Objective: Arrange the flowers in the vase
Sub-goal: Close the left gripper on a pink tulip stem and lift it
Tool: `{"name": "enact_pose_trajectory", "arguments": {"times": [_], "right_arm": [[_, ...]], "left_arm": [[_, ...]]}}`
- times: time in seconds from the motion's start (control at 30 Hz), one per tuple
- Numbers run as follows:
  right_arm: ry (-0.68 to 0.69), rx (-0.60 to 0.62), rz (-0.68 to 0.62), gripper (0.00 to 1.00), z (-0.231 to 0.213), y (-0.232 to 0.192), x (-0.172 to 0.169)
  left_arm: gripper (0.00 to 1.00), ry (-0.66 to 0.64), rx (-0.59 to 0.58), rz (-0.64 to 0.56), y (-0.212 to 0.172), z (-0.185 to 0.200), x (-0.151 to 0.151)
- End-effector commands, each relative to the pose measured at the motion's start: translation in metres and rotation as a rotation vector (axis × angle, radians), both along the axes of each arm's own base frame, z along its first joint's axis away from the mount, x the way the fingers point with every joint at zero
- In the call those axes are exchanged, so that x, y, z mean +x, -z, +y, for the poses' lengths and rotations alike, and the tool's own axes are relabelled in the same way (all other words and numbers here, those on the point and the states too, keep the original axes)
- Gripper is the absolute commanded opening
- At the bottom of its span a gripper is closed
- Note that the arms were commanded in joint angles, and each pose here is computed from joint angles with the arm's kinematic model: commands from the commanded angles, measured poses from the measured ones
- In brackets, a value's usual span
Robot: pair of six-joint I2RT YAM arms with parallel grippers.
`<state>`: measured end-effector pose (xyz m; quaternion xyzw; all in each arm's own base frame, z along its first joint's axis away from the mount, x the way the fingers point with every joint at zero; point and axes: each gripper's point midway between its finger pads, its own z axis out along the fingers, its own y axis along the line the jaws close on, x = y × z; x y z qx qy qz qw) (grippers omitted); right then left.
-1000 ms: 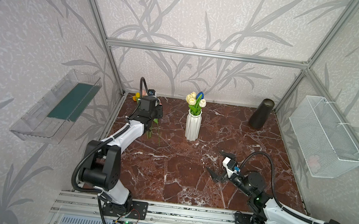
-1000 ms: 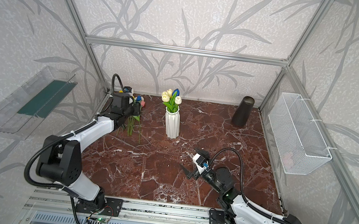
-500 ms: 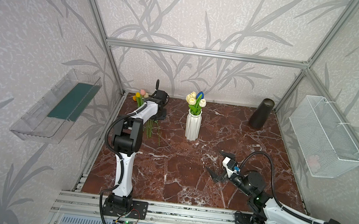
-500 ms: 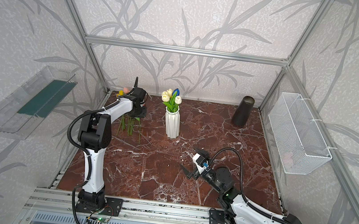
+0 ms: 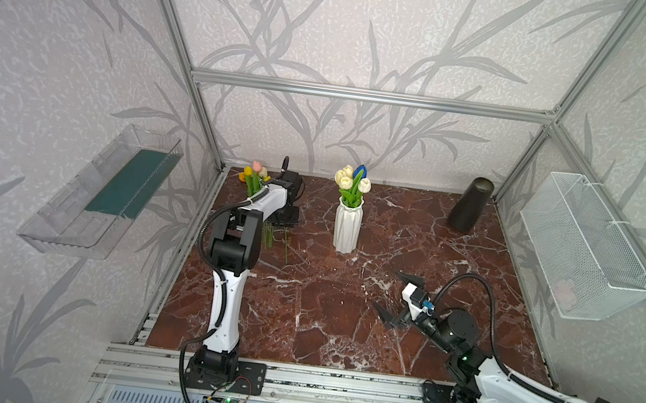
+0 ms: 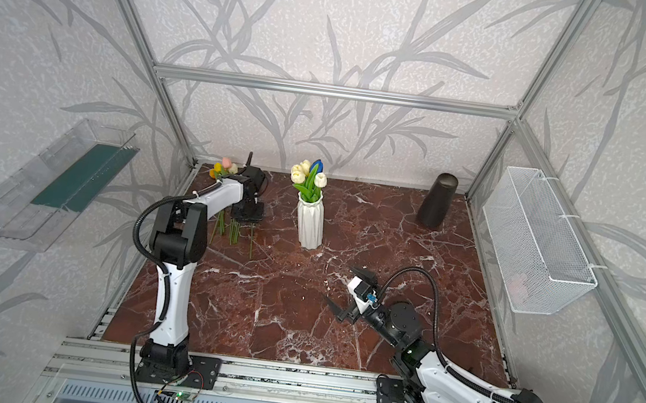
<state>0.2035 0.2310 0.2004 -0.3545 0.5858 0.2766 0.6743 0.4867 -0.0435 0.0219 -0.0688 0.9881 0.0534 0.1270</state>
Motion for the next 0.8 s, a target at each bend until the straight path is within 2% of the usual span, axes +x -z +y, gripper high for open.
{"name": "enact_pose_trajectory", "arguments": {"times": [0.0, 0.07, 0.17, 0.3, 0.43, 0.53, 0.63, 0.7, 0.77], "right_arm": [[0.009, 0.039, -0.036, 1.00, 0.000, -0.018, 0.001], [0.009, 0.039, -0.036, 1.00, 0.000, -0.018, 0.001], [0.011, 0.036, -0.034, 1.00, 0.000, -0.017, 0.002], [0.013, 0.035, -0.034, 1.00, 0.000, -0.017, 0.002], [0.009, 0.035, -0.032, 1.00, 0.001, -0.016, 0.002], [0.002, 0.040, -0.035, 1.00, 0.001, -0.018, 0.001], [-0.002, 0.034, -0.042, 1.00, 0.002, -0.018, 0.000], [0.016, 0.049, -0.055, 1.00, -0.001, -0.022, 0.001], [0.046, 0.086, -0.055, 1.00, -0.006, -0.030, 0.005]], "left_arm": [[0.17, -0.003, -0.012, 0.047, 0.012, -0.002, -0.005], [0.08, -0.002, -0.012, 0.046, 0.011, -0.002, -0.005], [0.01, -0.003, -0.009, 0.024, 0.004, -0.001, -0.005], [0.00, -0.004, -0.022, -0.038, -0.021, -0.002, -0.004], [0.00, -0.009, -0.071, -0.168, -0.068, -0.007, -0.008], [0.00, -0.003, -0.143, -0.351, -0.122, -0.016, -0.017], [0.00, 0.055, -0.264, -0.612, -0.186, -0.038, -0.036], [0.00, 0.161, -0.331, -0.848, -0.233, -0.061, -0.059], [0.00, 0.244, -0.342, -1.084, -0.278, -0.076, -0.086]]}}
